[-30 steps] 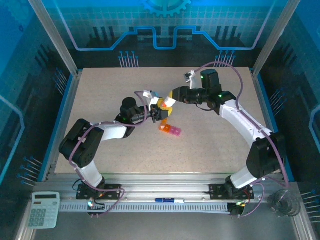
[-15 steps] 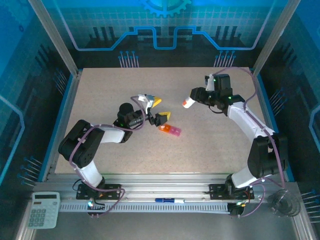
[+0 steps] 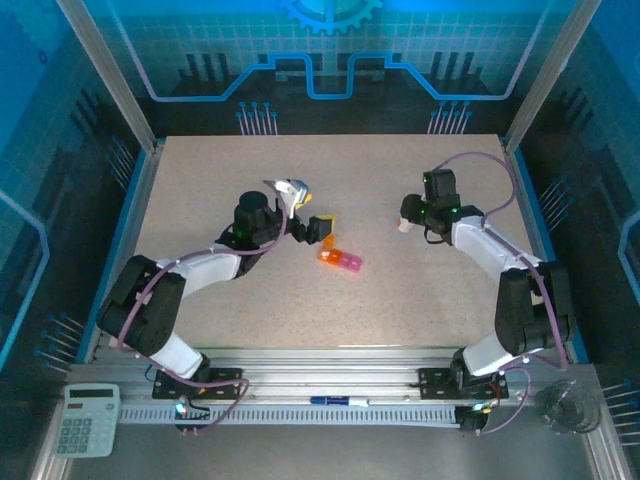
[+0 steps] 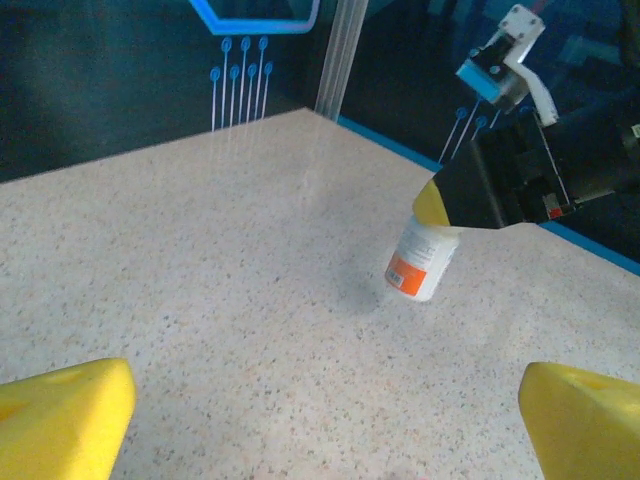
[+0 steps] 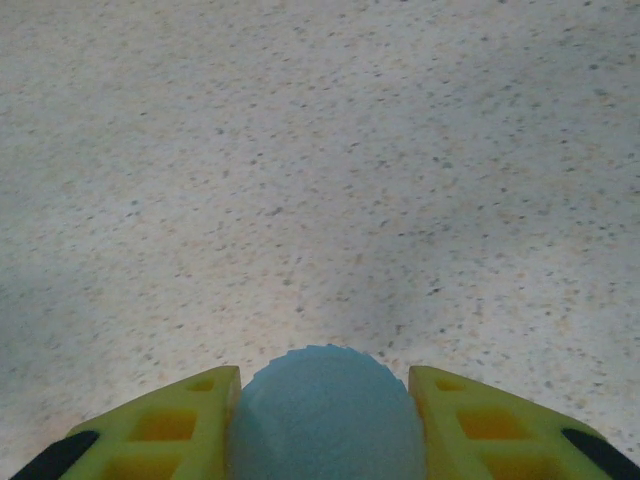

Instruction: Sort the pills into containers

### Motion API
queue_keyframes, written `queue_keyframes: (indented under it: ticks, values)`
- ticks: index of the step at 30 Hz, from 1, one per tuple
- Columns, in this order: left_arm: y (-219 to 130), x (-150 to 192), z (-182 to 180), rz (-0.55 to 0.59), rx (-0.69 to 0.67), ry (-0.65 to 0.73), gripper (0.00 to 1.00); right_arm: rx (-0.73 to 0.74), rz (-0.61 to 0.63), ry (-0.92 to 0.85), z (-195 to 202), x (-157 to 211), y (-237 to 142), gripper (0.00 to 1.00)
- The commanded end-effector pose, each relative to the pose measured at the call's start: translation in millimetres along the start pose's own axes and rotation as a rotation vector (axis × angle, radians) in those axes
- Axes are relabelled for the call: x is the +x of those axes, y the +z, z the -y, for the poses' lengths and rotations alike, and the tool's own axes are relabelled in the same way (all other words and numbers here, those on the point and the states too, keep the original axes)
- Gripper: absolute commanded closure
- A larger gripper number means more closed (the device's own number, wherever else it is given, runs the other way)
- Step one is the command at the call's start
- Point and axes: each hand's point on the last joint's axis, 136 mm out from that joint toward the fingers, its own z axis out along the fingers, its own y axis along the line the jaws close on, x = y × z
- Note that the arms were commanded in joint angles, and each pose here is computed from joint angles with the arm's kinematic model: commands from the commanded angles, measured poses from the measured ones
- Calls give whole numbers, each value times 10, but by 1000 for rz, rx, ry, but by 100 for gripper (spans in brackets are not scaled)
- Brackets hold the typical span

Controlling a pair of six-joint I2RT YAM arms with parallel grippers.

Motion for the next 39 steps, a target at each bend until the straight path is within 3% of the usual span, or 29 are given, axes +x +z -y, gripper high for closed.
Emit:
queue_keyframes:
  ticks: [1, 6, 20, 29, 39]
  values:
    - [-29, 56, -90, -122, -60, -33, 1, 73, 76, 29, 178, -77, 75, 79]
    - [-13, 102, -187, -211, -115, -75, 1, 89, 88, 27, 234, 19, 148, 79]
    - [-108, -2, -255, -183, -177, -82, 1, 115, 3, 5, 331, 398, 398, 75]
    - [-294, -251, -473, -13, -343, -94, 1, 114, -21, -25, 303, 499, 420, 62]
    - [-532, -444, -606, 185, -456, -84, 1, 85, -11, -45, 210, 379, 282, 36]
